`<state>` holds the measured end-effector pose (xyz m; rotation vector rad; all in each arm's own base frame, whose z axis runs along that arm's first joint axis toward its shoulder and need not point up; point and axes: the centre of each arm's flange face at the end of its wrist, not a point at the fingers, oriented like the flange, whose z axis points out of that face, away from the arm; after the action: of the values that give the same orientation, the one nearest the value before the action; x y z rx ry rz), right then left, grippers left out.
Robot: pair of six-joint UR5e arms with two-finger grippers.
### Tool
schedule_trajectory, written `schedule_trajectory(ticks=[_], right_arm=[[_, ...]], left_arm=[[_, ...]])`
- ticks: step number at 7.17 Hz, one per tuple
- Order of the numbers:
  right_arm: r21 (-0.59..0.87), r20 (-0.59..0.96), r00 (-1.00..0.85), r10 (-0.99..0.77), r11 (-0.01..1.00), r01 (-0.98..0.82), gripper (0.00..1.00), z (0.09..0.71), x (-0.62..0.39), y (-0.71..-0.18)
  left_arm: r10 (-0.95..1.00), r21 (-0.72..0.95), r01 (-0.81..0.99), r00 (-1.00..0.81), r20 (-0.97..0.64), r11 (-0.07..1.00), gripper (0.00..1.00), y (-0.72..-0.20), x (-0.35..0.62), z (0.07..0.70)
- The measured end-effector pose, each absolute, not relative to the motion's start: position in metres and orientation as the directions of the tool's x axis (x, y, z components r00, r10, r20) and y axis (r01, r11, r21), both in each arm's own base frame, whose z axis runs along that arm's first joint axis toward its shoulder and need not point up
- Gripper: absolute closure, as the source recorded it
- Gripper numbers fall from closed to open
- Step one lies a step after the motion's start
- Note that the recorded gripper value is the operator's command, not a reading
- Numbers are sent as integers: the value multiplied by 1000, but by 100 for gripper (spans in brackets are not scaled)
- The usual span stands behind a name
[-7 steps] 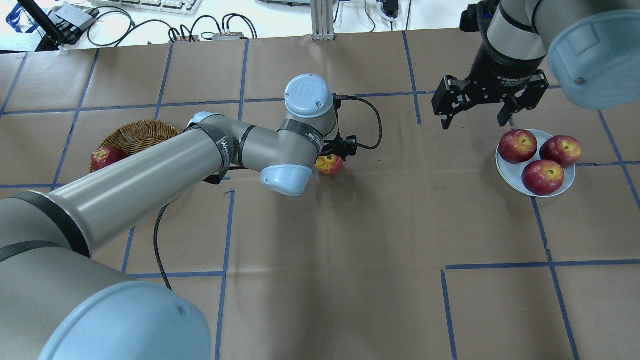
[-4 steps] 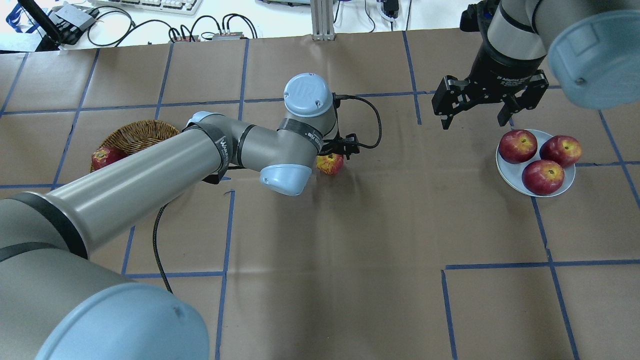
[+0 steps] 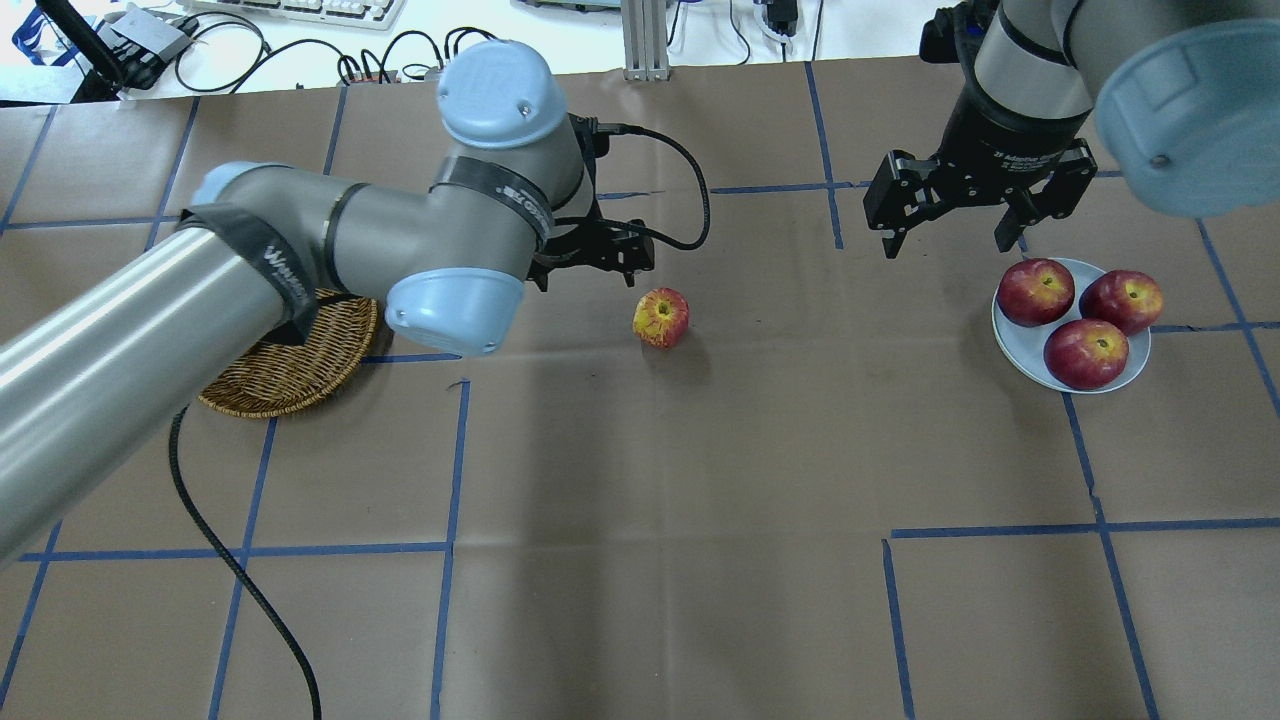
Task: Transfer apple from basket to plate
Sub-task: 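Release the apple mid-table with the left gripper while the right arm reaches over, then lower the right gripper onto the apple at the table center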
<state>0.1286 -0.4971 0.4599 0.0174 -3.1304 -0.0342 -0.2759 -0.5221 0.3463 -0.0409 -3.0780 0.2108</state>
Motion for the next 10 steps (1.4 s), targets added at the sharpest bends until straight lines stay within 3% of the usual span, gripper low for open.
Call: schedule_trajectory(ticks=[4, 10], right_arm=[[-14, 12, -1000, 26, 1000, 26, 0, 461, 148, -501], [-90, -11, -996, 91, 992, 92, 0, 375, 326, -533]], left_arm=[[106, -76, 104, -994, 22, 992, 1, -425, -170, 485], [150, -48, 149, -988, 27, 988, 1, -416, -146, 477]])
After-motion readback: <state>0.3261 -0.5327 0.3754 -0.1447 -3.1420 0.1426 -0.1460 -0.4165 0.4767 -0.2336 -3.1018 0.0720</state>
